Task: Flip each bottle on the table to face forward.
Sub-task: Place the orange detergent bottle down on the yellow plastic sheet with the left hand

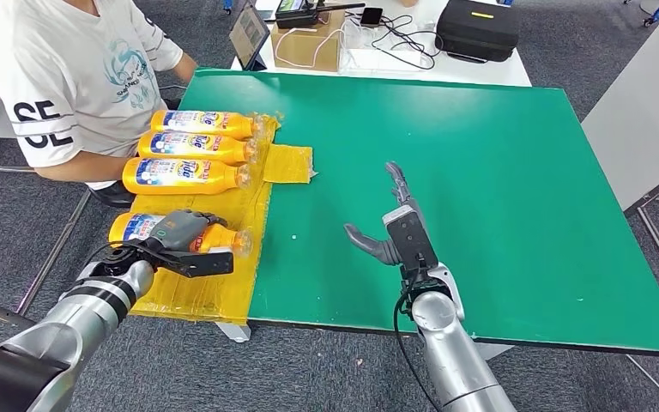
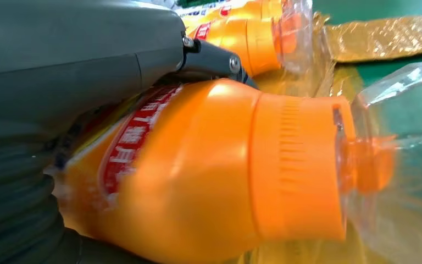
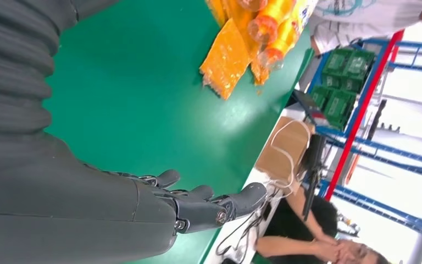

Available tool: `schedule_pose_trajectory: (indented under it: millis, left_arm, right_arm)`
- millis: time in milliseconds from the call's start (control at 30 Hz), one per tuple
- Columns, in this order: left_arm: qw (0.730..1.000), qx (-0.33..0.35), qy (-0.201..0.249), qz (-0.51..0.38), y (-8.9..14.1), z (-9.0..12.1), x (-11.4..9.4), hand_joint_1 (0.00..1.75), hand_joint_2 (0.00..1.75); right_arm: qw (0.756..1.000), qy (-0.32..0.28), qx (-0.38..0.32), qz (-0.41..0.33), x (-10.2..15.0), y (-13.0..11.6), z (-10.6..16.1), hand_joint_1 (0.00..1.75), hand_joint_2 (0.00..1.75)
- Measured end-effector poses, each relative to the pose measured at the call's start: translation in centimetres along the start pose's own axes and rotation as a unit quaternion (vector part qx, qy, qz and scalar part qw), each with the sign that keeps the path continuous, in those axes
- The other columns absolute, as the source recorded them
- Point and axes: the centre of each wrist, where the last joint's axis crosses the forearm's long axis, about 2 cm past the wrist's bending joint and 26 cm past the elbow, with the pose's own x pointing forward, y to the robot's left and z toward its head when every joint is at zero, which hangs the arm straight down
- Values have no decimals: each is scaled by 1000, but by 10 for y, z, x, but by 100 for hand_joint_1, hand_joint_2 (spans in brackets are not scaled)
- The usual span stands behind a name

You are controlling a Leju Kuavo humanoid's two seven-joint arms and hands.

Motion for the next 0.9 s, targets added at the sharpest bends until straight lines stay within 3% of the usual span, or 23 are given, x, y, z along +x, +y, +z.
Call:
schedule_pose_trajectory:
  millis: [233, 600, 733, 900]
  left_arm:
    - [999, -31, 32, 12, 1, 1, -5, 0, 175]
    - [998, -42, 46, 19, 1, 0, -6, 0, 175]
    - [998, -39, 45, 23, 1, 0, -6, 0, 0]
    - [999, -6, 26, 31, -2, 3, -7, 0, 0]
  right_arm:
    - [1000, -6, 14, 2, 3, 5, -7, 0, 175]
    - [999, -4, 31, 14, 2, 9, -10, 0, 175]
    - [999, -1, 33, 15, 1, 9, -9, 0, 175]
    - [999, 3, 33, 18, 0, 9, -10, 0, 175]
